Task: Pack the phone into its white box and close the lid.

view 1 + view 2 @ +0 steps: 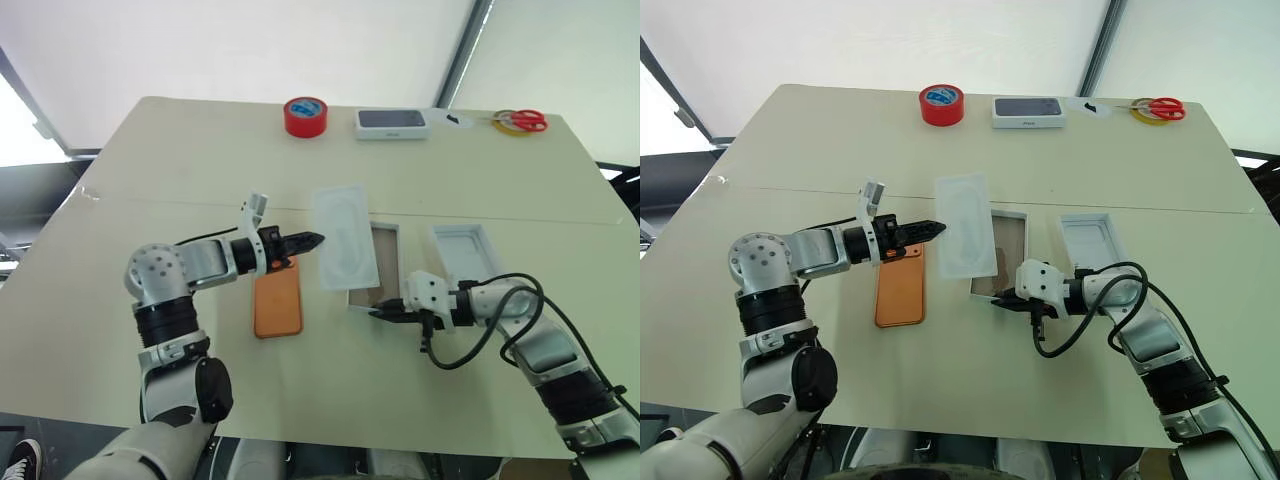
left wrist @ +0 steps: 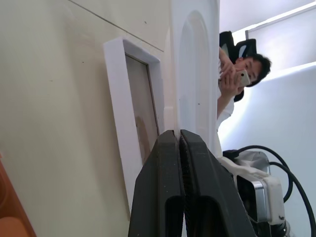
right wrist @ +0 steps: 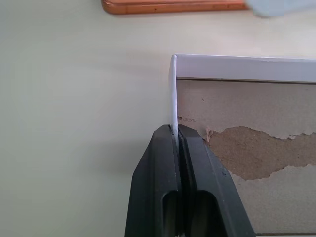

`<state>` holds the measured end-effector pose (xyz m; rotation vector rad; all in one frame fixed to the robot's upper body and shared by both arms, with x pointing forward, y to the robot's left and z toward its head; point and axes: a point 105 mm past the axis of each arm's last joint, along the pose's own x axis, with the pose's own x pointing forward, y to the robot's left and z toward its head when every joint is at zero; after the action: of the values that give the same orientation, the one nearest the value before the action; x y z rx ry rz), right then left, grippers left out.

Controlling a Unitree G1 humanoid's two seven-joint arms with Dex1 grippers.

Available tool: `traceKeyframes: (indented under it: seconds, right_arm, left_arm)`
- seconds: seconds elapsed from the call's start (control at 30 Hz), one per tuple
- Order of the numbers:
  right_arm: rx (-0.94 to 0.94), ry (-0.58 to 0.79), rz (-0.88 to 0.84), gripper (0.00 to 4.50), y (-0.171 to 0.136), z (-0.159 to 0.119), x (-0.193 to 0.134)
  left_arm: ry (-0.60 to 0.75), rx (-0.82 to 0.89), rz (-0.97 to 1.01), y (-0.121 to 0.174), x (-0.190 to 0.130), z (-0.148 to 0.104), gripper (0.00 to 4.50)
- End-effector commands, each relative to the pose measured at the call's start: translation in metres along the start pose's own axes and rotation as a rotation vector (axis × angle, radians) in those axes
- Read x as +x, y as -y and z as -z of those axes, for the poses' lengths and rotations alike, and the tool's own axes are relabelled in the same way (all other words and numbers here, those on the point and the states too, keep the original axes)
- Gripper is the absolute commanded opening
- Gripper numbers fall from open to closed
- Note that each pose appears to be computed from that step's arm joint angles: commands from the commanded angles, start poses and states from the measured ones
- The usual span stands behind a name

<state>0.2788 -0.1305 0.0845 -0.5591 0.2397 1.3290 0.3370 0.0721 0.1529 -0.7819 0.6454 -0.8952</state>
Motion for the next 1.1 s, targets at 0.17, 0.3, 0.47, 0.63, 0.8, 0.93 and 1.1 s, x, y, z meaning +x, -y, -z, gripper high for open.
traceKeyframes:
  seconds: [0.17, 0.3, 0.47, 0.63, 0.8, 0.93, 1.1]
  right_arm:
    - [0.012, 0.067, 0.102, 2.38, 0.017, -0.023, -0.041]
    - [0.037, 0.011, 0.179, 2.38, 0.025, -0.011, -0.071]
    - [0.002, -0.022, 0.310, 2.38, 0.044, -0.003, -0.090]
    - [-0.031, 0.016, 0.345, 2.38, 0.048, -0.010, -0.084]
    - [-0.027, 0.039, 0.357, 2.45, 0.048, -0.015, -0.083]
    - [-0.019, 0.079, 0.367, 2.45, 0.050, -0.022, -0.082]
    - [0.004, 0.186, 0.365, 2.20, 0.054, -0.042, -0.068]
  left_arm:
    - [-0.044, 0.041, 0.043, 0.014, 0.023, 0.004, 0.00]
    - [-0.064, 0.032, 0.052, 0.015, 0.032, 0.007, 0.00]
    - [-0.089, 0.013, 0.016, 0.003, 0.039, 0.017, 0.00]
    - [-0.122, 0.016, -0.002, -0.004, 0.046, 0.025, 0.00]
    - [-0.129, 0.029, 0.014, 0.000, 0.054, 0.024, 1.37]
    - [-0.132, 0.070, 0.014, 0.004, 0.055, 0.021, 2.92]
    - [-0.135, 0.117, 0.039, 0.014, 0.046, 0.014, 2.96]
